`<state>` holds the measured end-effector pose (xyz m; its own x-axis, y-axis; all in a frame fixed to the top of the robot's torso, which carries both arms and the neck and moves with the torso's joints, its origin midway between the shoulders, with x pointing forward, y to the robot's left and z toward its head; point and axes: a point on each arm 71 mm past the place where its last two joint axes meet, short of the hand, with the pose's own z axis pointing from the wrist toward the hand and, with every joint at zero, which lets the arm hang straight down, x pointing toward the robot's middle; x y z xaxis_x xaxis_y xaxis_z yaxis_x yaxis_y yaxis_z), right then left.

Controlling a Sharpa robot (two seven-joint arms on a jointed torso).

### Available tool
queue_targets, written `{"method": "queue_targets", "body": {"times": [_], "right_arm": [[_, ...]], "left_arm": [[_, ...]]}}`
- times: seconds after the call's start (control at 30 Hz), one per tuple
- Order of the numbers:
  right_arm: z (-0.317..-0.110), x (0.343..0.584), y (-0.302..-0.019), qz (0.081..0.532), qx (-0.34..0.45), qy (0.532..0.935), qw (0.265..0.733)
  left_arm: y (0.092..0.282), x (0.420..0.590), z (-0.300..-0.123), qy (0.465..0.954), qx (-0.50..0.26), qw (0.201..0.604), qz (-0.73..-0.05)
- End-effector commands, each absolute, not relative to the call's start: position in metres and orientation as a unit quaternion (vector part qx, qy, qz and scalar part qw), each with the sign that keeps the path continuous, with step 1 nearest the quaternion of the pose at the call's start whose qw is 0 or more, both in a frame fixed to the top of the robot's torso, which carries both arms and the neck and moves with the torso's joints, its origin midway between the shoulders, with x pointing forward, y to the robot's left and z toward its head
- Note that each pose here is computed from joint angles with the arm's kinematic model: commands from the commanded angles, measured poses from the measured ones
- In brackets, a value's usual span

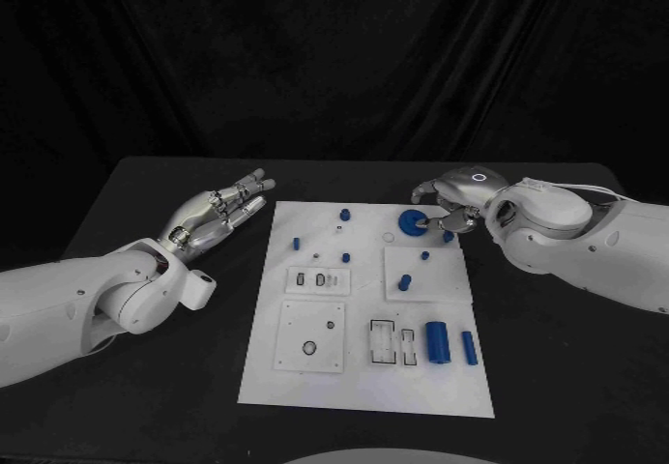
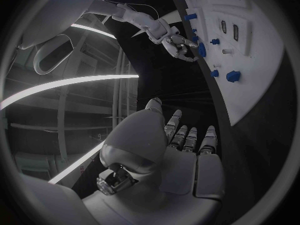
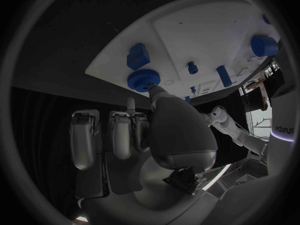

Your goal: Assemble the parts on the task board

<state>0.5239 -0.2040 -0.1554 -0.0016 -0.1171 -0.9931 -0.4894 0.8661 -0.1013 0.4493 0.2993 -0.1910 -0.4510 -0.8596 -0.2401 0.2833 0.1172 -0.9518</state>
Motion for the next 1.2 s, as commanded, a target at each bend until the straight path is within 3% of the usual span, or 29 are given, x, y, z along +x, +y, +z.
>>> {"method": "queue_targets", "body": {"times": [0.03,1.2], "right_arm": [[-0.1585,0.5241,-0.2053,0.127,-0.22,0.704,0.663],[-0.1667,0.5227,-0.2027,0.134,-0.233,0.713,0.647]], "left_arm": [[0.2968,0.4484,-0.1857,0.567,-0.229,0.465,-0.64],[0.2957,0.4512,-0.1871,0.57,-0.229,0.462,-0.64]]}}
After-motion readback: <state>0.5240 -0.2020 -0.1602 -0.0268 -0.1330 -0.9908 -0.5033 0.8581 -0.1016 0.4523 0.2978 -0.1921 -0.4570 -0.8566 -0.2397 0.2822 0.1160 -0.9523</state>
